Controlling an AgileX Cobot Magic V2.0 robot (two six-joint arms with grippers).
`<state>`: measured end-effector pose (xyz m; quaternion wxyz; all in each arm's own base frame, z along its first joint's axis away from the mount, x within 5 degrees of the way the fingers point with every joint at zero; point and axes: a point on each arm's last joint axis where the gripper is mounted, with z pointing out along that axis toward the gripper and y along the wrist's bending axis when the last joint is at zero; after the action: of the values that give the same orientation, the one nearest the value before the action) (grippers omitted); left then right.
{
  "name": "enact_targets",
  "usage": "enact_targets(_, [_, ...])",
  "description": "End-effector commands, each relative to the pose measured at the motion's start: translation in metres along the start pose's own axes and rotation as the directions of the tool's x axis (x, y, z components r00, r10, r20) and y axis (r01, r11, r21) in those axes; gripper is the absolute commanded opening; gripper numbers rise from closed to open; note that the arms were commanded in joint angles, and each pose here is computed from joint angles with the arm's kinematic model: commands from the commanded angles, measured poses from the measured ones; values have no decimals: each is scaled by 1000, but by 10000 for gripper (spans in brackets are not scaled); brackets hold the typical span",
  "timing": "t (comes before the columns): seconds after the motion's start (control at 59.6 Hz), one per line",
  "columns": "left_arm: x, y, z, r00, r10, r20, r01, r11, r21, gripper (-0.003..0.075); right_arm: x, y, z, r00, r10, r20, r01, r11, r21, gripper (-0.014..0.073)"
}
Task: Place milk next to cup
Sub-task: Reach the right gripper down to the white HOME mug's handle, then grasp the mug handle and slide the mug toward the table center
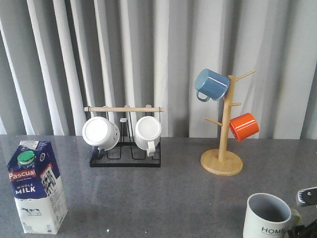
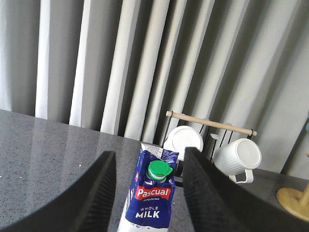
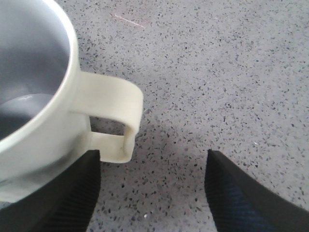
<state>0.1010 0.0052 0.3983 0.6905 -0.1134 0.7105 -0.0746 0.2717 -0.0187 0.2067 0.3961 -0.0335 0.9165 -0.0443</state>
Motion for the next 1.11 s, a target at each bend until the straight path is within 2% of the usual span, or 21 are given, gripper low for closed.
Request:
enact_targets(0.0, [-15,-4,-1,996,-1,86,-1,1000,22,325,-17,-4,-2,993,-10,121,8,1000,18,448])
enact_targets(0.201, [-15,-4,-1,996,-1,86,-1,1000,22,325,-17,-4,10,988,-14,156,12,1000,16,443])
enact_targets(0.285, [-15,-4,-1,996,-1,86,-1,1000,22,325,-21,-3,10,980,-17,200,14,1000,19,410])
enact_targets(0.42, [-15,-4,-1,996,-1,86,-1,1000,22,325,-24,-3,11,972,-42,231,38,999,22,273])
enact_targets(0.537, [-15,-4,-1,996,-1,86,-1,1000,22,325,-24,-3,11,970,-63,233,59,998,23,92])
enact_targets(0.638, [-15,-4,-1,996,-2,86,0,1000,22,325,-26,-3,11,968,-48,246,44,999,21,-17])
enact_targets(0.772, [-15,-4,-1,996,-2,86,0,1000,22,325,-37,-4,0,956,3,293,-7,1000,12,-8])
enact_targets(0.924, [-15,-4,-1,996,-2,86,0,1000,22,325,-76,-8,-34,910,22,413,-34,999,21,-8])
enact_targets(1.007, [-15,-4,-1,996,-3,86,1,1000,23,325,-102,0,-53,894,-1,448,-2,1000,6,-8])
enact_targets(1.091, [-15,-4,-1,996,-3,86,1,1000,23,325,-125,25,-66,885,-26,465,54,997,-48,-8])
